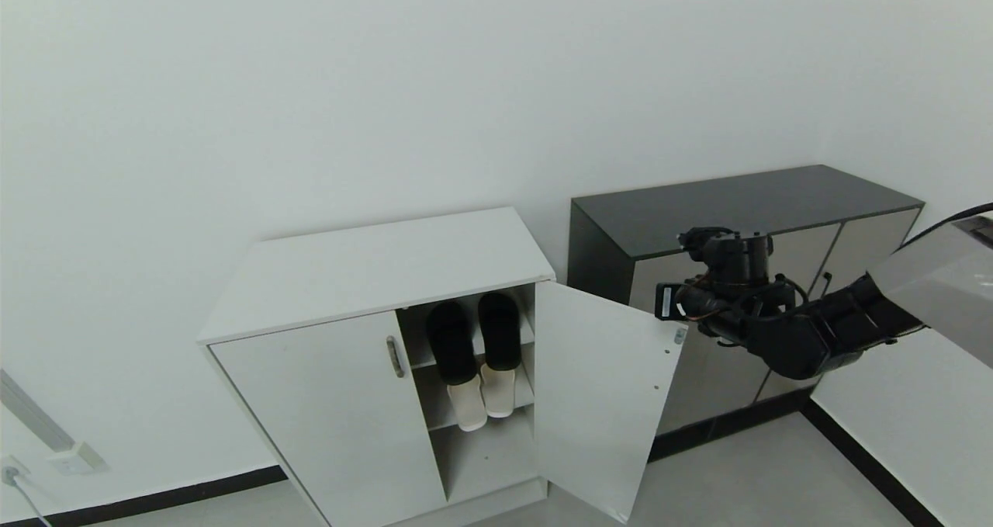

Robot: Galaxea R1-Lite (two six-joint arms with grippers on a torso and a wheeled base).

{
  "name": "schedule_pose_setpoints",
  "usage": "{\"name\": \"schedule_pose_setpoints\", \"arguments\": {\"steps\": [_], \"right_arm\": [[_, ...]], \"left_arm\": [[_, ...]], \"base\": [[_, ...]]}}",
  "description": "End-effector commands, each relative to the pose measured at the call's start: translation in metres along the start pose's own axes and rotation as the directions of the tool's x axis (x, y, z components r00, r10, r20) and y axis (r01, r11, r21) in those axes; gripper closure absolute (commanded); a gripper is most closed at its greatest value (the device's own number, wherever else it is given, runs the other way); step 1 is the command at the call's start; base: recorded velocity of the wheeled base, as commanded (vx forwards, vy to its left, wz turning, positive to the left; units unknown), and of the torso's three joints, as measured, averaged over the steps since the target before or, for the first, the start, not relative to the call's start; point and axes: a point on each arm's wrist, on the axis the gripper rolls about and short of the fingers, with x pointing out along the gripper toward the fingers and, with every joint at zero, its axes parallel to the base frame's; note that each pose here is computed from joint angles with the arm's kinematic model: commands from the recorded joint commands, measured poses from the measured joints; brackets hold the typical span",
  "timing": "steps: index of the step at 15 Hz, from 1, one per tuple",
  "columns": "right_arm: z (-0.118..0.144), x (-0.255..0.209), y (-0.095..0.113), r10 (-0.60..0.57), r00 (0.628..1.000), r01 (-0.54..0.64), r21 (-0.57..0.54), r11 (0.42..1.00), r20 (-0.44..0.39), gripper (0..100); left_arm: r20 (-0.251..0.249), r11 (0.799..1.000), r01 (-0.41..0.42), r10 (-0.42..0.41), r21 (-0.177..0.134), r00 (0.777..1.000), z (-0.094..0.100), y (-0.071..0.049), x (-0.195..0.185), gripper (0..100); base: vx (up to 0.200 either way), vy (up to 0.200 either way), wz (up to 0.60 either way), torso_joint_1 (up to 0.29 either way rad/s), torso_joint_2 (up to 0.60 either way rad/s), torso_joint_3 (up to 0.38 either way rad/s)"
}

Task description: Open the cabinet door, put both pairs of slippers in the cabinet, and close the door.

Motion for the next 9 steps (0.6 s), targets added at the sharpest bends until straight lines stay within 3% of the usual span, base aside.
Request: {"name": "schedule_pose_setpoints", "arguments": {"steps": [1,9], "right_arm": [[-0.016,0.016,-0.004,-0.014,0.999,0.014,-0.002,1.000,-0.036,100],[-0.027,0.027,-0.005,-0.018,0.998,0.018,-0.006,1.000,-0.058,100]], "left_arm": [[-0.002,1.000,0.000,0.000,0.000,1.000,0.000,0.000,0.000,100],[-0.002,1.000,0.000,0.000,0.000,1.000,0.000,0.000,0.000,100]], "base": [[0.000,0.000,0.00,0.000,0.00,0.000],[0.000,0.000,0.00,0.000,0.00,0.000]]}}
